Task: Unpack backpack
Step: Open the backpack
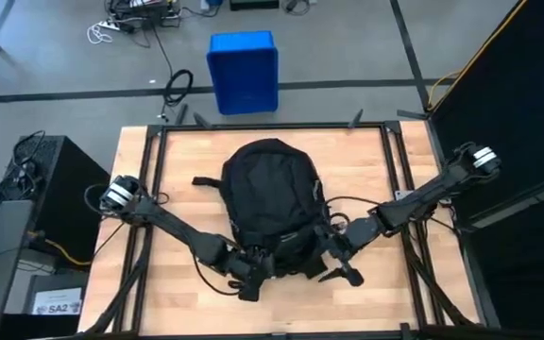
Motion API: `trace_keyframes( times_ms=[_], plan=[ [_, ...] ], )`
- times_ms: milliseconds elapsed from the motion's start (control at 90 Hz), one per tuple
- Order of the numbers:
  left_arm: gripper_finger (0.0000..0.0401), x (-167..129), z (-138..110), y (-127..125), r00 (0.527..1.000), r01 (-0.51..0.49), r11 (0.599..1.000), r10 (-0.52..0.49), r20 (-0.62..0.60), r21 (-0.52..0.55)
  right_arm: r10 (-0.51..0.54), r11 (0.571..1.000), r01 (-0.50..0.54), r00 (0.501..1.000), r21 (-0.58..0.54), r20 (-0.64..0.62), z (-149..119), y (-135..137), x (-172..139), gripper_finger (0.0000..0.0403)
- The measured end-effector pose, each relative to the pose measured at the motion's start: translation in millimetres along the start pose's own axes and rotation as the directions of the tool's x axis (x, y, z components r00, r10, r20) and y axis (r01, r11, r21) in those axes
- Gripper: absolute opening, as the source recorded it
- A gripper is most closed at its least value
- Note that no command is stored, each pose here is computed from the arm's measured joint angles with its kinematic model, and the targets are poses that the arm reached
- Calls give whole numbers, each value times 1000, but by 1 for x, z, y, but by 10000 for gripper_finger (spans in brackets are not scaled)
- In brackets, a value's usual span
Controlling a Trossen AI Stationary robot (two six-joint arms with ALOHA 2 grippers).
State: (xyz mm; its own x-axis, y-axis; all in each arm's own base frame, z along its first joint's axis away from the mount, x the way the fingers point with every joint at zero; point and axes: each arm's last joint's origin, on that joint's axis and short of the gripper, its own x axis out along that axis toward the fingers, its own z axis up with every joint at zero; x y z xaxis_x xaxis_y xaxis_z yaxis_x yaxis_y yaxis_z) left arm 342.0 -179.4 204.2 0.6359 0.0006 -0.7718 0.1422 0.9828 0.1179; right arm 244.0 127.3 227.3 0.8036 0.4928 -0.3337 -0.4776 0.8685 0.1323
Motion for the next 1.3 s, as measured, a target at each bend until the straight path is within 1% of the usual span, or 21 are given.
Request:
trace_keyframes(
  times_ms=[56,100,178,256,378,422,489,544,589,633,700,744,822,956,1044,1133,1300],
  plan=[
    [127,-4,7,-2,1000,-8,999,7,29,36,-75,996,78,994,-34,85,13,-1,-4,259],
    [133,-7,13,-3,998,-20,999,17,59,46,-152,987,157,982,-38,114,16,-4,-6,261],
    [140,-13,22,-4,995,-41,997,34,91,68,-272,961,277,956,-24,112,15,-15,-6,260],
    [142,-19,30,-7,992,-44,993,31,121,110,-337,941,338,937,0,92,11,-26,-4,252],
    [142,-24,37,-7,989,-66,989,48,141,131,-396,915,398,917,62,-36,-14,-46,9,236],
    [142,-27,36,-7,992,-77,987,61,111,143,-408,908,413,910,77,-66,-21,-51,14,231],
    [142,-31,32,-5,994,-105,982,101,30,159,-421,898,431,900,86,-110,-32,-58,24,223],
    [142,-35,27,-3,986,-158,976,164,-24,151,-427,892,443,891,90,-155,-43,-63,31,217],
    [142,-41,24,-3,975,-213,967,220,-38,140,-433,887,453,884,91,-177,-50,-67,36,214],
    [142,-46,23,-5,963,-264,955,269,-19,134,-438,883,460,878,90,-190,-56,-70,41,210],
    [139,-59,21,-11,953,-302,944,302,19,136,-446,879,468,875,93,-188,-62,-74,46,206],
    [136,-65,16,-14,945,-328,935,327,28,135,-452,876,473,873,95,-184,-65,-78,49,204],
    [132,-70,3,-17,926,-376,921,375,35,103,-460,872,479,873,102,-165,-66,-81,51,201],
    [131,-71,-27,-10,903,-430,903,430,12,12,-469,867,484,873,118,-131,-64,-85,52,198],
    [130,-71,-50,-3,899,-437,897,438,3,-72,-468,868,482,874,118,-131,-64,-85,52,197],
    [130,-69,-75,5,896,-439,888,443,2,-135,-467,869,481,875,118,-132,-64,-85,52,197],
    [130,-74,-108,17,890,-409,867,448,88,-284,-465,870,480,875,118,-132,-64,-85,52,202]
  ],
)
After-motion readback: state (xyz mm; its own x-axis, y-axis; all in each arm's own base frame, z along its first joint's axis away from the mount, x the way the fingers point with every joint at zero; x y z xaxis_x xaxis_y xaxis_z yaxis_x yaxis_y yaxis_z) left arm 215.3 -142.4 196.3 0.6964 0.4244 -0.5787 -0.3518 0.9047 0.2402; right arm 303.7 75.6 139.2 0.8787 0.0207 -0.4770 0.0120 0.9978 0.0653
